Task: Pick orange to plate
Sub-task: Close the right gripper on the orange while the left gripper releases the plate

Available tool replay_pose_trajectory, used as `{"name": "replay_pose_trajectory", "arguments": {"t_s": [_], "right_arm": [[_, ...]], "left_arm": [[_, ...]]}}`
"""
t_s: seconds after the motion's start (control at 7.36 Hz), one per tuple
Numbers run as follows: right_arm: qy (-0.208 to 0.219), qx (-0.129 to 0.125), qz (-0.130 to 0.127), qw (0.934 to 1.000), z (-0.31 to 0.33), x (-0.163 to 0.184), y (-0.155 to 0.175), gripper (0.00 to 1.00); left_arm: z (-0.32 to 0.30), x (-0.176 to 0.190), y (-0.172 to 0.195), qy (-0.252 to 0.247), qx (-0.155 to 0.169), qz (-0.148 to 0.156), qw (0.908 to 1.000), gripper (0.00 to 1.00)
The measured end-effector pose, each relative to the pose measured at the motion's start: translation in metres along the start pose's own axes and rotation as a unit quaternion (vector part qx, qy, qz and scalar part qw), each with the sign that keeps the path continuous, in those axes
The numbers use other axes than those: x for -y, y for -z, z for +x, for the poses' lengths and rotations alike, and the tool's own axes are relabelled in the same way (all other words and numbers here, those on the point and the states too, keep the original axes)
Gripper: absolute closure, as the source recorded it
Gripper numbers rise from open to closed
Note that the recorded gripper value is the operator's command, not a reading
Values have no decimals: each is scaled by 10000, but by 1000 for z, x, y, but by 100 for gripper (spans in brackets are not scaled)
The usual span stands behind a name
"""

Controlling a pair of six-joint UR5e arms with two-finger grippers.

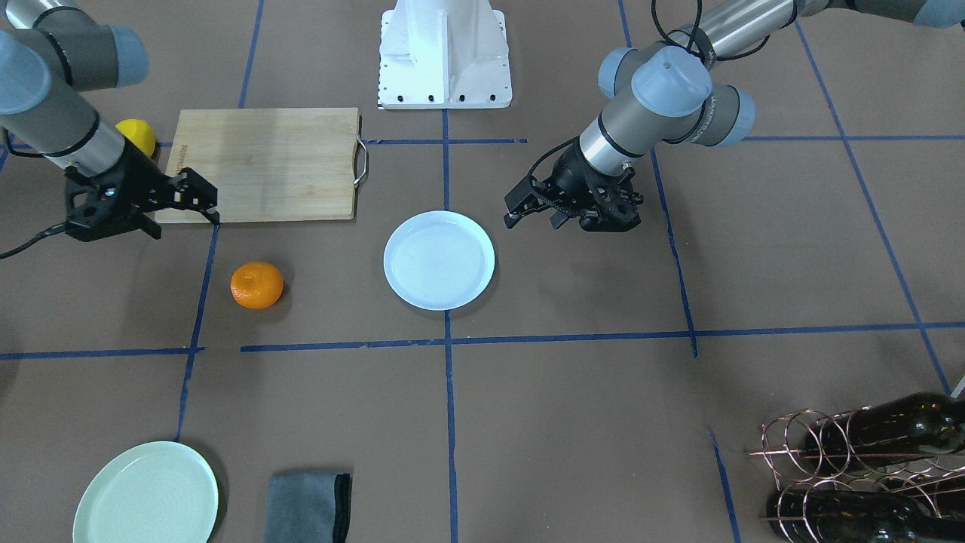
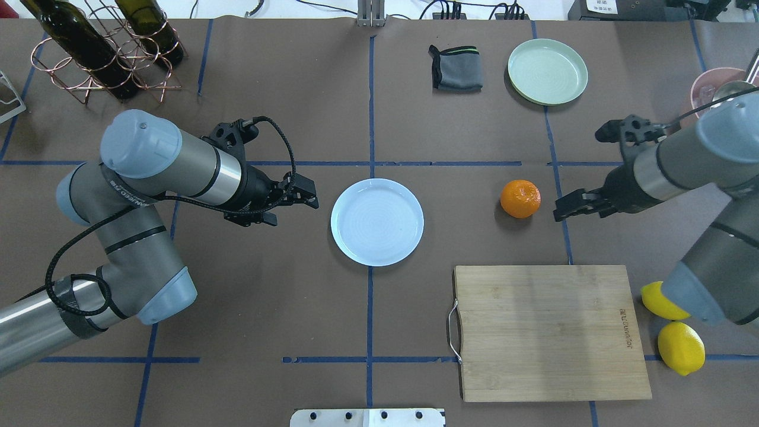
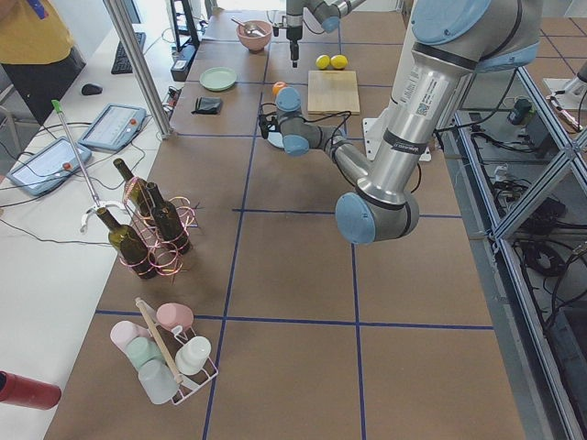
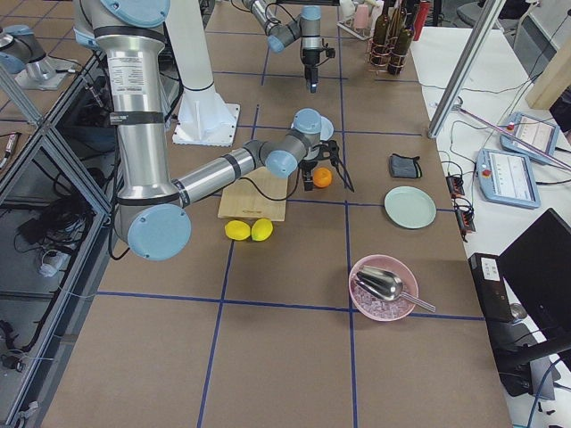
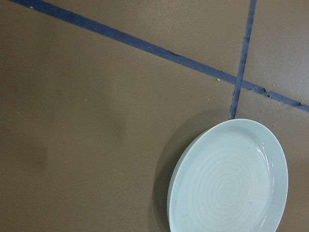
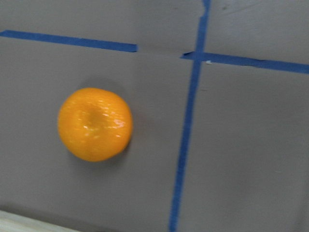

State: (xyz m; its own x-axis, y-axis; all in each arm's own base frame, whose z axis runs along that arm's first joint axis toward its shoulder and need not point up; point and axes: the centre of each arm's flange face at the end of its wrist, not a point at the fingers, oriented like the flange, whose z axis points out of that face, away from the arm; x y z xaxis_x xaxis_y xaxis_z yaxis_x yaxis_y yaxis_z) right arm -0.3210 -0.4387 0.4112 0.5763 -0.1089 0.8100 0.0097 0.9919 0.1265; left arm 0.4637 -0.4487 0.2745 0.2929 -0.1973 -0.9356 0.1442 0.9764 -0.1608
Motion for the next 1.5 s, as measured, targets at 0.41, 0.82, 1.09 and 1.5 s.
{"name": "replay_pose_trajectory", "arguments": {"t_s": [0.41, 0.82, 1.09, 1.5], "right_arm": [[-139, -193, 525, 9983, -50, 33, -43, 0], [-125, -423, 624, 9971, -48, 42, -67, 0], [-109, -527, 642, 9965, -46, 41, -78, 0], [-95, -578, 611, 9964, -48, 41, -88, 28]], "left_arm": [[-2, 0, 3, 17, -1, 33, 10000, 2], [-1, -1, 5, 34, -20, 36, 10000, 1], [-1, -1, 6, 34, -31, 41, 10000, 1], [-6, -4, 16, 32, -59, 54, 10000, 1]]}}
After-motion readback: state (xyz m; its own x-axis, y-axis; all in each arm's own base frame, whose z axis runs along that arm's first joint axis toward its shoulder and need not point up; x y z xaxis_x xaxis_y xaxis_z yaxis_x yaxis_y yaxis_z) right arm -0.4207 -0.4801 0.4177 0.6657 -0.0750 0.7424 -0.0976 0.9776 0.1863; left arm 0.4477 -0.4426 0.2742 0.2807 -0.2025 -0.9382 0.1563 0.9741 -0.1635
